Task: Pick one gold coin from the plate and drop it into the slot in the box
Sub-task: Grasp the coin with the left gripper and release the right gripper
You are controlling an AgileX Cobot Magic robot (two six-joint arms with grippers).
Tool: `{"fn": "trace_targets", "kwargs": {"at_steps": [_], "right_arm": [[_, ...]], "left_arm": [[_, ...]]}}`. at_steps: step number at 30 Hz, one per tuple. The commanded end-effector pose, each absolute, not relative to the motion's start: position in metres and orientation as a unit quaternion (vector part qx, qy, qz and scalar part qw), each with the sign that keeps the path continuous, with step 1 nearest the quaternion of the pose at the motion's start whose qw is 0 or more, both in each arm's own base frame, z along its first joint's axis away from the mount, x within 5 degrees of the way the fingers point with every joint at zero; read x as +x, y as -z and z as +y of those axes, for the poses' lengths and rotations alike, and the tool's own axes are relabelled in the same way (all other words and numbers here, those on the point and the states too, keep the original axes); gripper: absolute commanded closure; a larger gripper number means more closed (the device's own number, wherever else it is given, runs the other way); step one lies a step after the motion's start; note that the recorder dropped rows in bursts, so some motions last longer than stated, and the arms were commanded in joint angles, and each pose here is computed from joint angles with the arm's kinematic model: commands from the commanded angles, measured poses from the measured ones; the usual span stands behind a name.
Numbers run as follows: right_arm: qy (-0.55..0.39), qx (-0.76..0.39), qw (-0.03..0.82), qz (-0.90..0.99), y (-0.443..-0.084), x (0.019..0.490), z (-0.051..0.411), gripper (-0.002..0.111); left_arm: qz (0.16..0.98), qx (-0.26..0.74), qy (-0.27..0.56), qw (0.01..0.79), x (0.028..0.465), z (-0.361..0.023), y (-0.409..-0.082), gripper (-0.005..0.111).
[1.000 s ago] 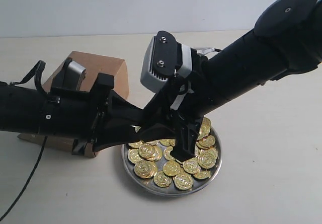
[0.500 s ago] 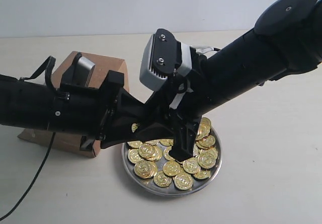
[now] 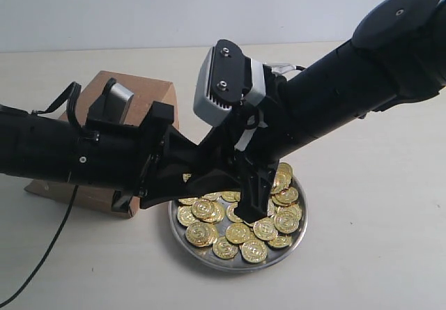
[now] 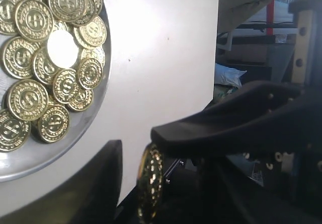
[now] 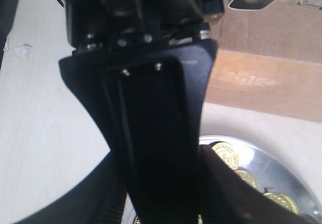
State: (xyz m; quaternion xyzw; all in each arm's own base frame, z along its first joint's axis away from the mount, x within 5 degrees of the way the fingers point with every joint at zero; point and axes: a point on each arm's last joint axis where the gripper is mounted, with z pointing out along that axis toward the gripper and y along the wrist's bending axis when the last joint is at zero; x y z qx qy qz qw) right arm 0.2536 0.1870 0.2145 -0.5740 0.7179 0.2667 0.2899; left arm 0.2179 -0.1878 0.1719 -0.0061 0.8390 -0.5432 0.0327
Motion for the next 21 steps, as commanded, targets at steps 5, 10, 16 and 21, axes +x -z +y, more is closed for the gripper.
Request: {"fn": "trace_targets", "kwargs": {"at_steps": [5, 10, 16, 21], "right_arm": [[-0.264, -0.574, 0.298, 0.716, -0.2173, 0.2529, 0.1870, 0.087], [-0.264, -0.574, 0.298, 0.716, -0.2173, 0.2529, 0.1870, 0.087], [-0.264, -0.574, 0.298, 0.716, -0.2173, 0.2529, 0.1870, 0.087], [-0.265, -0.574, 0.298, 0.716, -0.2174, 0.2527, 0.1871, 0.087]], "left_arm": [[0.835, -0.006, 0.549, 0.032, 0.2187, -0.1896, -0.1737, 0.080], [0.835, -0.005, 0.549, 0.033, 0.2187, -0.1896, -0.1737, 0.097], [0.835, 0.006, 0.548, 0.041, 0.2187, -0.1896, -0.1737, 0.107], [0.835, 0.006, 0.548, 0.041, 0.2187, -0.1896, -0.1737, 0.107]]}}
